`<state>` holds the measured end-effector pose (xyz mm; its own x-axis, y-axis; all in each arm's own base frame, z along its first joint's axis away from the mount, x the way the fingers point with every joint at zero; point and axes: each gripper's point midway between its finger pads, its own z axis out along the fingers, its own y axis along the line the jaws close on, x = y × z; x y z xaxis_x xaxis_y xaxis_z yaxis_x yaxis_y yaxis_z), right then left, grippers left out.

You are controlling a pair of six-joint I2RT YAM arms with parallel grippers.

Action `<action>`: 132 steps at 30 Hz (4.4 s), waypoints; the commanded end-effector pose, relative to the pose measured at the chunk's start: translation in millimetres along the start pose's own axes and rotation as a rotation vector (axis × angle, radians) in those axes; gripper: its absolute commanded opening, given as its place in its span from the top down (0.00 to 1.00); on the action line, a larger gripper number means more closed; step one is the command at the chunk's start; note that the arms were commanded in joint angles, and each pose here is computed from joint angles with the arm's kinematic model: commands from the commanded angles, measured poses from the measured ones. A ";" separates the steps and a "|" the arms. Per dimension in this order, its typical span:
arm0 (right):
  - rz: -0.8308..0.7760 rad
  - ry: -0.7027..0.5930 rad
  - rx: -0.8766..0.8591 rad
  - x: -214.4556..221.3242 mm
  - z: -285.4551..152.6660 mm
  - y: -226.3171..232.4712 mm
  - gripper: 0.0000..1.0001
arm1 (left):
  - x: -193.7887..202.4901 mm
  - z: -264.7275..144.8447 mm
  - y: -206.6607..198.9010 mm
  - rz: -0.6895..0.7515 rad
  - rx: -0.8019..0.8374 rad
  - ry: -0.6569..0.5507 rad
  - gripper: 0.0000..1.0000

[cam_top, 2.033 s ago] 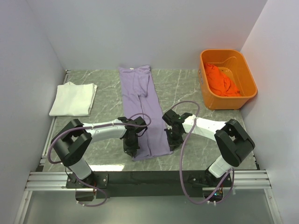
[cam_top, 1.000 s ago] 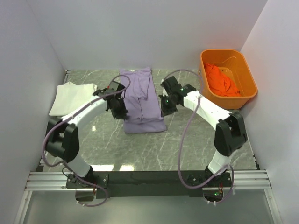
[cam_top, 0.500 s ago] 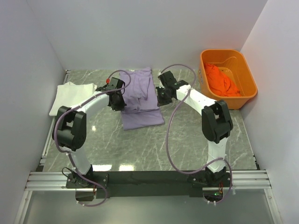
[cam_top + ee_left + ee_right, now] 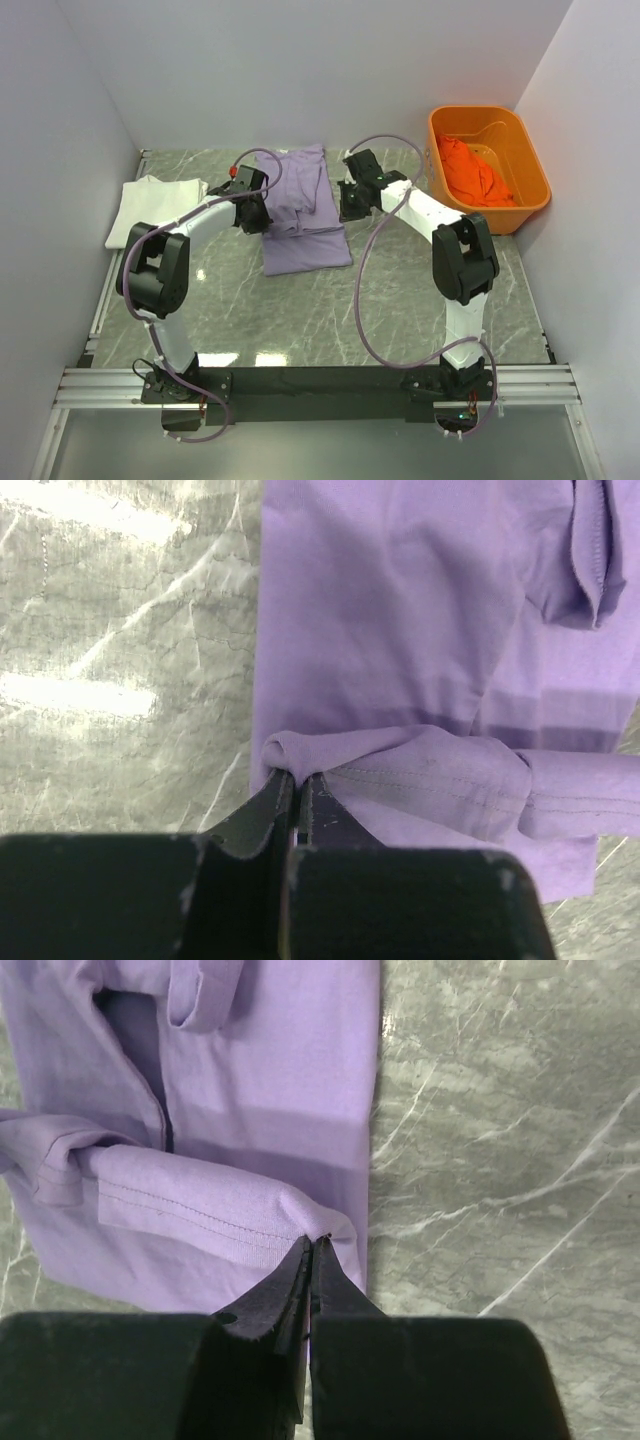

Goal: Fold and stack the t-shirts

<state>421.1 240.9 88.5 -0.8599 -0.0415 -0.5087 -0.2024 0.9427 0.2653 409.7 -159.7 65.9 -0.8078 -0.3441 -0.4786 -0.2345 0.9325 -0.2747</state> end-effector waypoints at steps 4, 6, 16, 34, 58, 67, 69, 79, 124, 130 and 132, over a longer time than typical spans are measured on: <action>0.000 -0.027 0.002 -17.7 12.3 -5.3 1.00 | -11.1 10.0 -0.2 -0.017 -0.001 -0.052 0.94; -0.002 -0.016 0.002 -15.6 18.1 -6.3 1.00 | -5.3 14.9 3.2 -0.026 -0.009 -0.041 0.87; 0.012 -0.131 -0.020 -42.9 -23.5 7.4 0.61 | -28.3 -26.2 0.7 -0.054 -0.004 -0.146 0.33; -0.078 -0.109 -0.228 -7.2 9.0 80.9 0.69 | 75.9 -15.8 -38.5 0.090 0.061 0.051 0.78; 0.002 -0.119 -0.401 -37.6 4.8 106.2 0.68 | 187.0 -54.0 37.0 0.180 0.004 0.387 0.73; 0.044 -0.107 -0.536 -12.2 -34.2 105.3 0.66 | 88.9 -88.4 -12.0 0.016 0.172 0.059 0.55; 0.067 -0.096 -0.587 -4.6 -33.5 108.4 0.66 | 65.2 -84.7 -7.4 -0.039 0.175 0.009 0.56; 0.207 0.006 -0.601 17.2 21.3 80.0 0.66 | 15.4 -16.1 12.9 -0.190 0.143 -0.034 0.80; 0.242 0.648 -0.628 214.1 -24.5 53.4 0.66 | 191.3 -57.4 81.3 -0.119 -0.002 0.422 0.82; 0.220 0.575 -0.598 201.6 -30.2 44.4 0.67 | 183.5 -66.3 82.9 -0.121 -0.010 0.381 0.80; 0.226 0.567 -0.607 199.8 -30.7 43.4 0.67 | 178.1 -72.7 81.9 -0.123 -0.002 0.353 0.79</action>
<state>220.8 271.5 22.8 -0.9735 -0.2092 0.0922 -0.0495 0.5866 0.8083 220.5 -156.3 19.8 -0.9114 -0.3990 -0.1008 -0.3337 0.8598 -0.3864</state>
